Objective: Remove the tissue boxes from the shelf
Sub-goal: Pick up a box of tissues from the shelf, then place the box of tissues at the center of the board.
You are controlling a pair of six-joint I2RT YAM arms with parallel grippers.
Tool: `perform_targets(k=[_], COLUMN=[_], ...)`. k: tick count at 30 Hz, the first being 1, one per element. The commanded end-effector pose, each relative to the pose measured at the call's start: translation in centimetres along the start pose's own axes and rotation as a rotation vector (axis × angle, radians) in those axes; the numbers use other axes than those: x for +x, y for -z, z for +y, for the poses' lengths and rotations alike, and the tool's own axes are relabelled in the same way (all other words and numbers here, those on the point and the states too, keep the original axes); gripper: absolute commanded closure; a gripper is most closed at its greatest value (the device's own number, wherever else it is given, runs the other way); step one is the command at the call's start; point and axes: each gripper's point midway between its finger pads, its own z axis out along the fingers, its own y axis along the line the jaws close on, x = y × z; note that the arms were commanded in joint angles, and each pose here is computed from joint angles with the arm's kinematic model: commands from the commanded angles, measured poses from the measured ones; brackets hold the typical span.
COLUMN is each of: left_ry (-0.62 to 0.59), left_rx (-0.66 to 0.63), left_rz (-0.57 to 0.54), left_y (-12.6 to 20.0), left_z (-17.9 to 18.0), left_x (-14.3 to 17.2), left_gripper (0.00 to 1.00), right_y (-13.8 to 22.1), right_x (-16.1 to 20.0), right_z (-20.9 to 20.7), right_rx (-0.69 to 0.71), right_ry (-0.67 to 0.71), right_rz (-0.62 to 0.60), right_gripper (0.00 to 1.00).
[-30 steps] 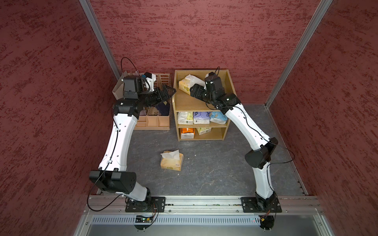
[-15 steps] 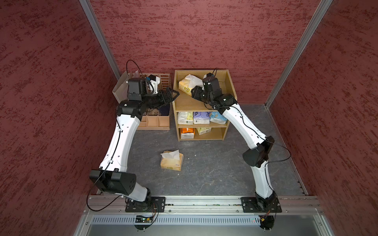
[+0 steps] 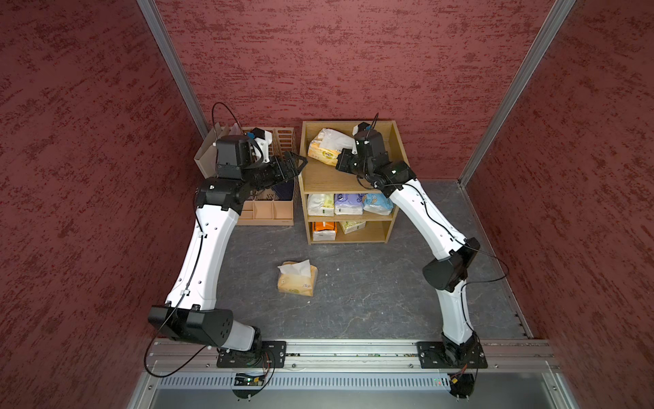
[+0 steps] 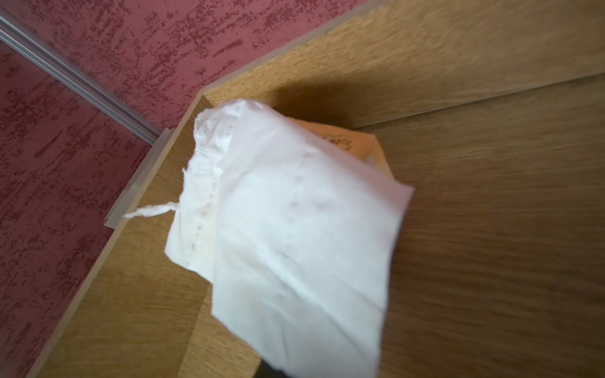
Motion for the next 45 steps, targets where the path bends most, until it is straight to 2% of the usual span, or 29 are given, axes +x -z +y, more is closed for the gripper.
perform_targets(k=[1,10,21,28,33,36,41,45], left_ry=[0.015,0.041,0.094,0.154,0.185,0.17,0.152,0.141], left_rx=[-0.064,-0.09,-0.128,-0.183,-0.131,-0.117,-0.122,-0.168], left_rz=[-0.046,-0.094,-0.14,-0.184,-0.168,-0.122,-0.077,-0.053], left_y=[1.0,2.7,4.7,6.3,6.9,6.2,7.3,9.5], left_z=[0.6,0.9,1.0,1.6,-0.9,-2.4,-4.7,-4.2], left_x=[-0.3,0.1,1.0,2.9,4.3,6.3,8.8,11.2], left_gripper=[0.0,0.0,0.0,0.0,0.0,0.0,0.0,0.0], right_y=[5.3,10.7,18.5,22.6,25.8,27.1,27.4,25.8], right_x=[-3.2,-2.0,2.9,7.8,10.2,13.1,18.7,22.9], right_z=[2.0,2.0,2.0,-1.5,-2.9,-4.2,-6.5,-8.1], right_rx=[-0.072,-0.126,-0.238,-0.235,-0.238,-0.21,-0.191,-0.194], right_ry=[0.038,0.049,0.067,0.013,-0.025,-0.012,-0.027,-0.068], right_rz=[-0.063,-0.034,0.054,0.092,0.123,0.213,0.319,0.357], right_gripper=[1.0,1.0,1.0,1.0,1.0,1.0,1.0,1.0])
